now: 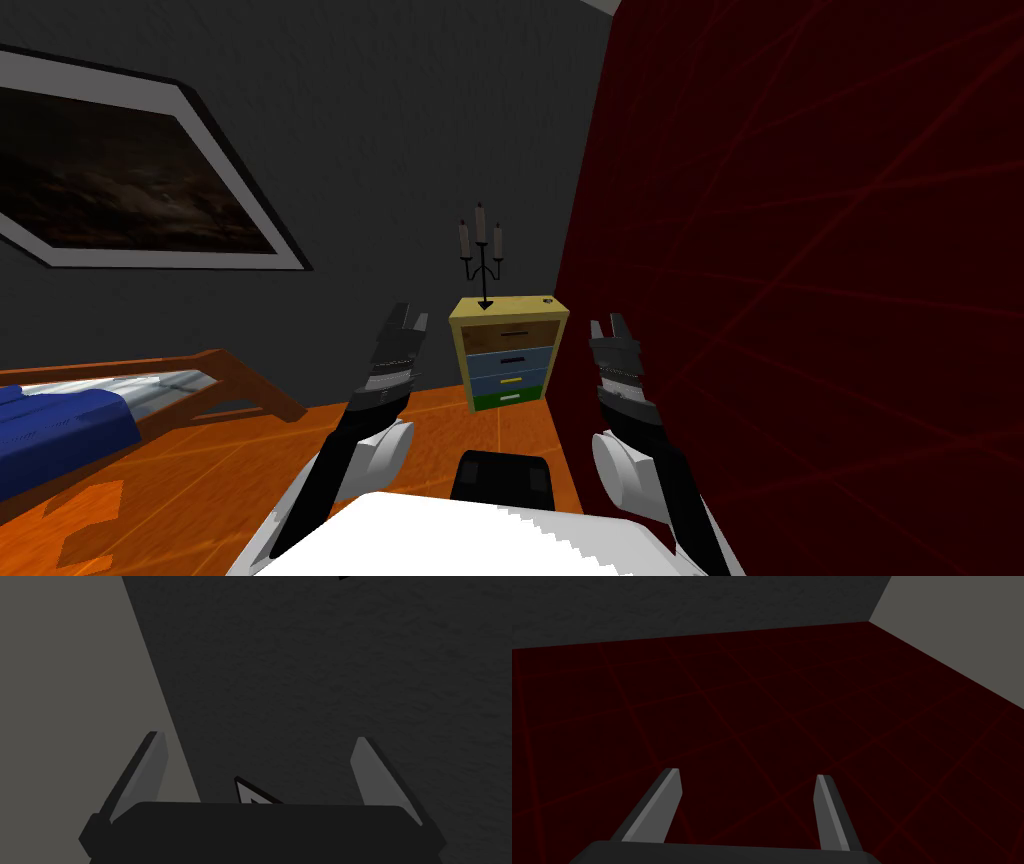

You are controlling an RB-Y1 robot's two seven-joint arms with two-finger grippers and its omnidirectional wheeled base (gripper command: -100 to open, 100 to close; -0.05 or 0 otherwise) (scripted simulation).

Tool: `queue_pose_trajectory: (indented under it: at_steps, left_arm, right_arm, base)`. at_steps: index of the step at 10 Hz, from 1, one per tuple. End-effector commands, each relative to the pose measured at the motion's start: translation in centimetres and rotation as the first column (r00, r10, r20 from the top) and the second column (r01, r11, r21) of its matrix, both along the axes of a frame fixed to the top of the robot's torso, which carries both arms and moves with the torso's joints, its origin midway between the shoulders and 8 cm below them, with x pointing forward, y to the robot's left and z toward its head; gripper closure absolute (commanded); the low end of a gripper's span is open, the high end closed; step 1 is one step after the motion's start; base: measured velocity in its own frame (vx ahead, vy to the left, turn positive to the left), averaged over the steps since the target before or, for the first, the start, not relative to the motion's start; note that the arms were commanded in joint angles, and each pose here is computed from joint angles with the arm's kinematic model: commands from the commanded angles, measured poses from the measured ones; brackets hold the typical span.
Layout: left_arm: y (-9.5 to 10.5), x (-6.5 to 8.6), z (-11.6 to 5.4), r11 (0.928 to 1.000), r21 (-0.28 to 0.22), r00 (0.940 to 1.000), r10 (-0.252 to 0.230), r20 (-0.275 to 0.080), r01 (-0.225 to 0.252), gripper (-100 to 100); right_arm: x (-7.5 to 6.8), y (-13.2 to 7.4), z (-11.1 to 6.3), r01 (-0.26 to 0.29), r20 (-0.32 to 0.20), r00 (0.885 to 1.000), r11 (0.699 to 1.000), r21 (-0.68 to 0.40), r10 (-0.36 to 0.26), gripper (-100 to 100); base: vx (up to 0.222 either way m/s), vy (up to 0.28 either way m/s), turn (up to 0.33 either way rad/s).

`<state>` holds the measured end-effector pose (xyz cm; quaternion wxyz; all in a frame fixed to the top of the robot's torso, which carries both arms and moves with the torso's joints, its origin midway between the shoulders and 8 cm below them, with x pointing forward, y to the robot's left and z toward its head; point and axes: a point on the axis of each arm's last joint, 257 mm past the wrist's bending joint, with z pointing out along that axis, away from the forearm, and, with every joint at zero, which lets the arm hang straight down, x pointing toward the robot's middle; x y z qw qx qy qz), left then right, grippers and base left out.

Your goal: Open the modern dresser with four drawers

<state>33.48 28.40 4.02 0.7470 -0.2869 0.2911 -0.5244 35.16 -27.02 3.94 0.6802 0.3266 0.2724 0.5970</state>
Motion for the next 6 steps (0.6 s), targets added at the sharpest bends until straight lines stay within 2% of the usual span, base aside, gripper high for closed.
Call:
queue_pose_trajectory:
  at_steps: [1,6]
  left_arm:
    - [0.0,0.0,0.0,1.0,0.0,1.0,0.0,0.0,0.0,0]
    - [0.0,-0.01,0.01,1.0,0.0,1.0,0.0,0.0,0.0,0]
  right_arm:
    - [0.0,0.0,0.0,0.0,0.0,1.0,1.0,0.0,0.0,0]
    - [-0.01,0.0,0.01,0.0,0.0,1.0,1.0,0.0,0.0,0]
  base:
    - [0.0,0.0,0.0]
    - [0.0,0.0,0.0]
